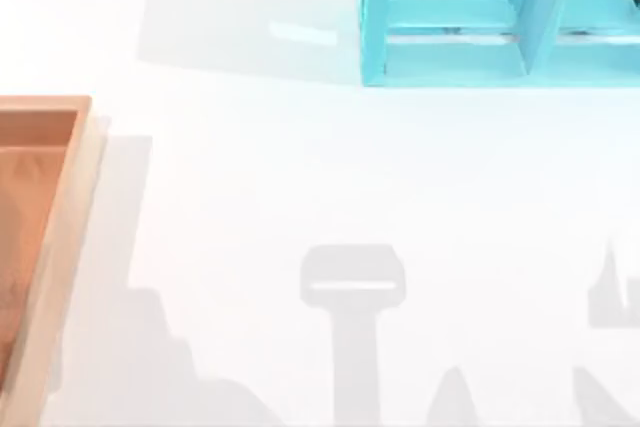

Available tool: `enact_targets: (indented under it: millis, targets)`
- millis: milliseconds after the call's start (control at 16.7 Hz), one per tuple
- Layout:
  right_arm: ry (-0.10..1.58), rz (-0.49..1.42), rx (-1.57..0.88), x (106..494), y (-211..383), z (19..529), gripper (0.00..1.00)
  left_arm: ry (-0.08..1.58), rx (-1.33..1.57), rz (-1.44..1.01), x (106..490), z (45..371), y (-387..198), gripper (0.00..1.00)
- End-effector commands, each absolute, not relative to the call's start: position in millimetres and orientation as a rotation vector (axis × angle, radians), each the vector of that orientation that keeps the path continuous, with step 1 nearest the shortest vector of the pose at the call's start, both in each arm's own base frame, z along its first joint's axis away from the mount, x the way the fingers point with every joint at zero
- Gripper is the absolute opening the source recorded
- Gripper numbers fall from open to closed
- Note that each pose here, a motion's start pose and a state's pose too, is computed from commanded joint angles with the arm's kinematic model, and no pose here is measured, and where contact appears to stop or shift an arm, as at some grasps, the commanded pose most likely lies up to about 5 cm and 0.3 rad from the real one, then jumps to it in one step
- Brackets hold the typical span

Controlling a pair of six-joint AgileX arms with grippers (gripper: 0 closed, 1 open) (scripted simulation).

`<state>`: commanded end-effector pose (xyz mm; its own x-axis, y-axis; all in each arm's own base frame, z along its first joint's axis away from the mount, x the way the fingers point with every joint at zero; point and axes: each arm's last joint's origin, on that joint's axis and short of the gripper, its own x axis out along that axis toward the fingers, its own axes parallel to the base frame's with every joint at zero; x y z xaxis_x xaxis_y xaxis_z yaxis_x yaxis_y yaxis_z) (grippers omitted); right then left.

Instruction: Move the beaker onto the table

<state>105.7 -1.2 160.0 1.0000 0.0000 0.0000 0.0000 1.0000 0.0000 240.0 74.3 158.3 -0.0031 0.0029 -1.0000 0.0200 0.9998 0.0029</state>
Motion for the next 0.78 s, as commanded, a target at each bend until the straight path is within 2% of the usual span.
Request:
enact_targets:
  millis: [60, 780]
  targets:
    - [0.000, 0.000, 0.000, 105.7, -1.2, 160.0, 1.00, 1.574, 0.018, -0.013, 240.0, 158.3, 74.3, 1.00]
    - [0.000, 0.000, 0.000, 105.7, -1.2, 160.0, 1.00, 1.574, 0.018, -0.013, 240.0, 158.3, 74.3, 0.10]
